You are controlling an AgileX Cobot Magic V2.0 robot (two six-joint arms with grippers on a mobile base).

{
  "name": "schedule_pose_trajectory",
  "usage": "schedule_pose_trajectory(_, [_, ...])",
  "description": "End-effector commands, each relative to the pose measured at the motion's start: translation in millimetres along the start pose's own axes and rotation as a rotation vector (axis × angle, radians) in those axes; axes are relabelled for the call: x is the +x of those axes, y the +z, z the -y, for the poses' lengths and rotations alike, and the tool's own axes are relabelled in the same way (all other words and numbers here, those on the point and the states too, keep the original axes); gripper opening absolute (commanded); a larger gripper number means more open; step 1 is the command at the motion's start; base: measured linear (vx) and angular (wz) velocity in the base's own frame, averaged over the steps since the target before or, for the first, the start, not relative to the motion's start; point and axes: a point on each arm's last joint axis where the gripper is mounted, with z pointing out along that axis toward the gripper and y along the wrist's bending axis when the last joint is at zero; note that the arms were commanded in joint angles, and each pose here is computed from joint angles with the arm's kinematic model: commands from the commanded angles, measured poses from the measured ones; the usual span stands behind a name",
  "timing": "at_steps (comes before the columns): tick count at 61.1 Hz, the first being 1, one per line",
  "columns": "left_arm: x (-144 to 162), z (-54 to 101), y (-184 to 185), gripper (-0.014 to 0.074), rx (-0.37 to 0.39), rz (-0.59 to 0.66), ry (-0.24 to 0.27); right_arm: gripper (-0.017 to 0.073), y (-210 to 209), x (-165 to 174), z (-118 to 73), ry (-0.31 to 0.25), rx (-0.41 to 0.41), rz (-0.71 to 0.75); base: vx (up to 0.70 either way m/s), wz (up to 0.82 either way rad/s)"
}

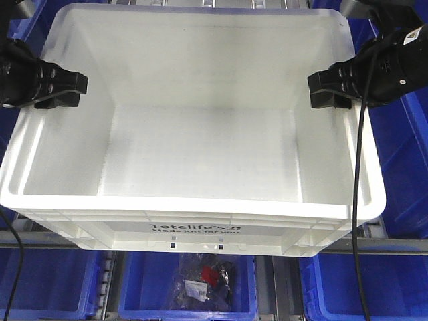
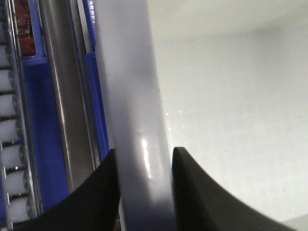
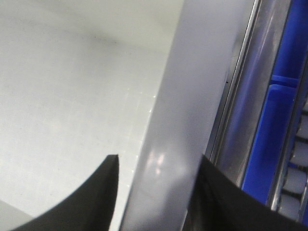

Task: Move bin from left to right shelf
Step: 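Lift the tote with both grippers and pull it off the shelf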

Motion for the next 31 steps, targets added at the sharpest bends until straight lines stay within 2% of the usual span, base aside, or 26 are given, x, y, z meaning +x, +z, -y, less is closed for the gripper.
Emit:
schedule_pose_trajectory(1, [-17.3, 7.4, -29.0, -0.0008, 0.018, 0.197, 0.036, -0.0004, -24.4, -11.8, -5.8, -0.044, -0.002, 0.133, -0.12, 0.03])
schedule_pose_trajectory(31, [-17.3, 7.4, -29.0, -0.0008, 0.018, 0.197, 0.036, -0.0004, -24.4, -11.8, -5.8, -0.044, -0.002, 0.133, -0.13, -0.08])
